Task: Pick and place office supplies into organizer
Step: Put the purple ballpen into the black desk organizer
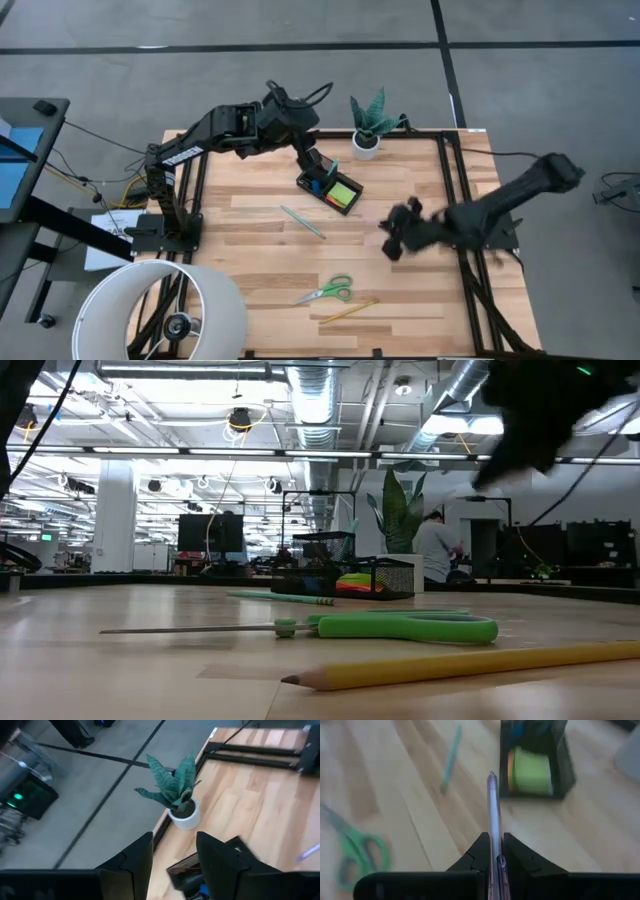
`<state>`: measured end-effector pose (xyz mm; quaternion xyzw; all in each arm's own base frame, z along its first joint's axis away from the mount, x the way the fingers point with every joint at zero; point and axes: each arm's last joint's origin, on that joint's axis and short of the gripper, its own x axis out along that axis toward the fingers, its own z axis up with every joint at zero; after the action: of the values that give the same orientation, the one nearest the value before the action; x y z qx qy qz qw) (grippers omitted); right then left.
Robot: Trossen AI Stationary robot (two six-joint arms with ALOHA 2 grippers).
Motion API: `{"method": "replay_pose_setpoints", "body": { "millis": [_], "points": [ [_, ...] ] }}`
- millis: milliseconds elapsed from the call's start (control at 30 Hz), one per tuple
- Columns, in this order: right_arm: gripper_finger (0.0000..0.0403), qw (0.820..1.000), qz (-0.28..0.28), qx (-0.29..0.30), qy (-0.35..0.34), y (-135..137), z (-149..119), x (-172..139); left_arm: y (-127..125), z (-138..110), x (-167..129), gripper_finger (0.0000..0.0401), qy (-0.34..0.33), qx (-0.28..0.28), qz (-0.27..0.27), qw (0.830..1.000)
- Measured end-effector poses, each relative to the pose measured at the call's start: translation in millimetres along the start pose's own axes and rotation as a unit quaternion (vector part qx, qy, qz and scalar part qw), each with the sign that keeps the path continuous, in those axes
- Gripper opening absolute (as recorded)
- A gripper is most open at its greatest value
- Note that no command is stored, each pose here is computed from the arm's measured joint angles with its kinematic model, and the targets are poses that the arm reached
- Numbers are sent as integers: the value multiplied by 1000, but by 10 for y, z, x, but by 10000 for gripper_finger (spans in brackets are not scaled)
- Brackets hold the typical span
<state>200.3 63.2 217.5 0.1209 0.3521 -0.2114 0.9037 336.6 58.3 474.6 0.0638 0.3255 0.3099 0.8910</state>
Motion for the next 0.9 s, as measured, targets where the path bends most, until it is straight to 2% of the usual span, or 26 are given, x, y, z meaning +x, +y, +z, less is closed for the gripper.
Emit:
{"method": "replay_pose_setpoints", "body": {
  "millis": [67, 133, 267, 433, 567, 700, 800, 900],
  "points": [
    [26, 999, 33, 26, -13, -188, 300, -100, 8, -11, -1, 144, 5, 21, 13, 1000],
    [26, 994, 68, 82, -22, -392, 577, -184, 21, -22, -1, 144, 11, 37, 37, 999],
    [26, 966, 143, 214, -24, -794, 1028, -264, 53, -20, -5, 144, 12, 41, 92, 995],
    [26, 936, 150, 318, -16, -1041, 1430, -111, 86, -39, -13, 144, 23, 56, 149, 987],
    [26, 920, 174, 348, 45, -1041, 1653, 243, 108, -50, -21, 144, 32, 78, 186, 979],
    [26, 912, 177, 359, 84, -1052, 1804, 568, 112, -61, -24, 144, 37, 85, 192, 977],
    [26, 916, 147, 359, 107, -1139, 1896, 694, 112, -66, -24, 144, 41, 95, 192, 976],
    [26, 921, 85, 353, 139, -1253, 1945, 764, 112, -70, -24, 144, 43, 99, 191, 976]
  ]
}}
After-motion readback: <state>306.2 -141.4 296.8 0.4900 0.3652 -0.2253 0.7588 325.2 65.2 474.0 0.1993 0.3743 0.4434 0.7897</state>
